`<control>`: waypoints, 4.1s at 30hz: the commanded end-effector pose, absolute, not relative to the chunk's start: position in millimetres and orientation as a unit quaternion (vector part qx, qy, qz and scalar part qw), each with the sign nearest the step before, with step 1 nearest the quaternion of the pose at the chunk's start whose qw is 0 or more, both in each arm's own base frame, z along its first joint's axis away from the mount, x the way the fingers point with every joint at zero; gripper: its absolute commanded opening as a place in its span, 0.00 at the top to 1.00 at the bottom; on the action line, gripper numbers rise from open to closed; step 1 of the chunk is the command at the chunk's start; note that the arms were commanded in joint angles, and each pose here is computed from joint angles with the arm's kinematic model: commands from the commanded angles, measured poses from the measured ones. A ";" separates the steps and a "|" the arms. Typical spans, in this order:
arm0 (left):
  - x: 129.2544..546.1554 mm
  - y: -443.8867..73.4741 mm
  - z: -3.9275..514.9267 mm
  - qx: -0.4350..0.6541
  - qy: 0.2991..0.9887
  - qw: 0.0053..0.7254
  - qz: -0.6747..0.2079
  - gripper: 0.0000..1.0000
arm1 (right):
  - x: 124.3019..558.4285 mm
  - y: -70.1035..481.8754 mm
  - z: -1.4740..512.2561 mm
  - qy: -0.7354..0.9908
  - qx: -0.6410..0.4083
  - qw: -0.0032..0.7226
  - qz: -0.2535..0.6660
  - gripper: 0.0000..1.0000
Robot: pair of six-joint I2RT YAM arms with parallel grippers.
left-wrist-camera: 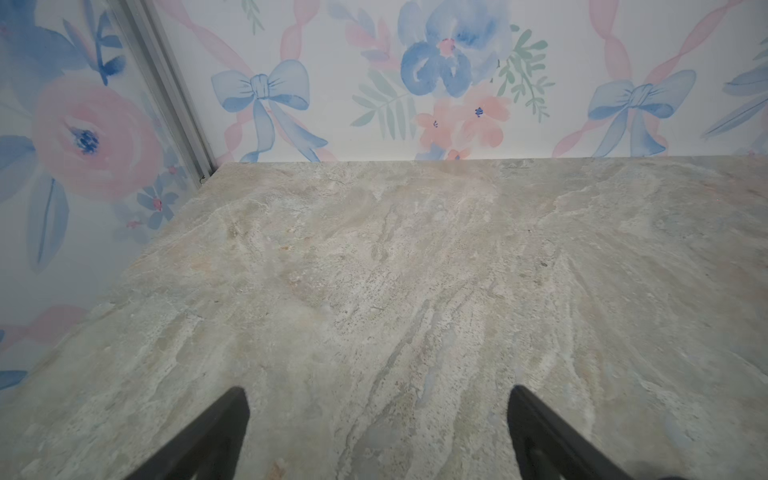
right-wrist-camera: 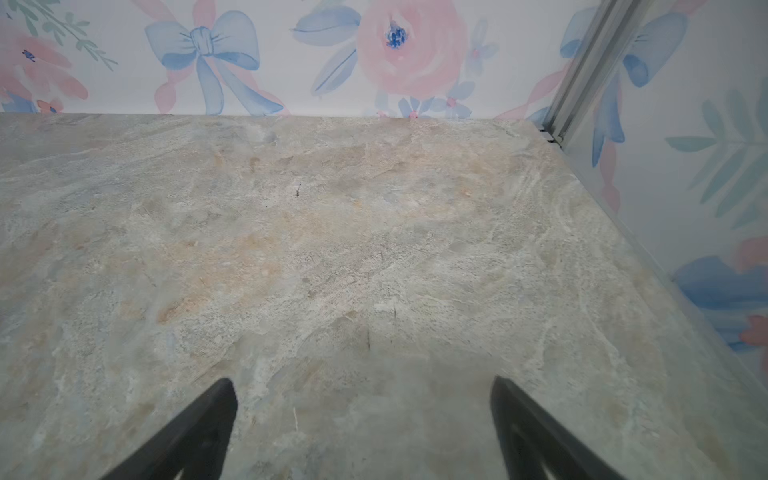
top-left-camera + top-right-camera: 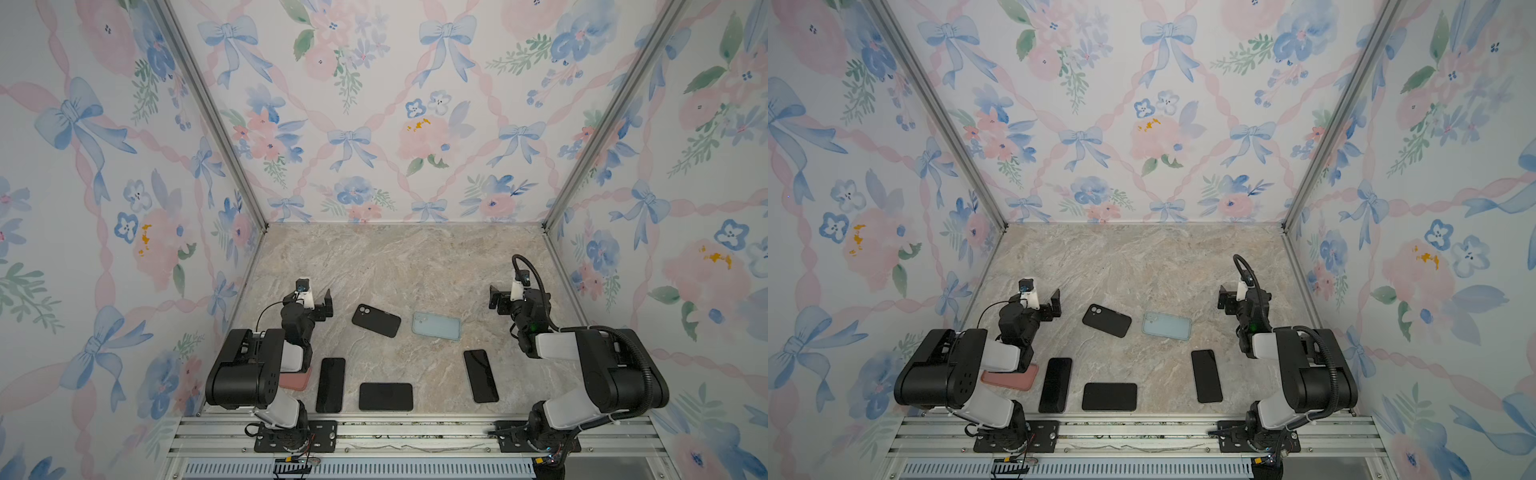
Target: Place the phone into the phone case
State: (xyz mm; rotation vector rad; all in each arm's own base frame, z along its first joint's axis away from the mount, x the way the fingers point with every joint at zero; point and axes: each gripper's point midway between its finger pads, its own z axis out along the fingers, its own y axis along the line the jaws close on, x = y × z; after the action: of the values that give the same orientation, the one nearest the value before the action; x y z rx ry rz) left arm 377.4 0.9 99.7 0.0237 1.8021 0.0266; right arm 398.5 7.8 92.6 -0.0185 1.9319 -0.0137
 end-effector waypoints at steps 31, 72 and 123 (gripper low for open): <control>378.6 -1.2 106.6 0.013 0.775 0.632 0.009 0.02 | 401.0 5.6 95.9 0.818 -0.004 0.575 0.005 0.03; 378.6 -1.6 105.7 0.014 0.776 0.630 0.013 0.02 | 401.2 6.6 96.0 0.819 -0.005 0.574 0.004 0.03; 333.8 -232.5 96.6 0.000 0.921 0.275 -0.274 0.02 | 320.6 214.9 73.1 0.924 -0.294 0.242 0.047 0.31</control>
State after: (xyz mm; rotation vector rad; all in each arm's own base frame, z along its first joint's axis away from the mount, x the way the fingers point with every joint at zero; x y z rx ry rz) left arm 339.4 -215.0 98.6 -0.0210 2.4351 -0.6561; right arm 321.1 206.8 72.9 -0.7428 2.5222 0.1159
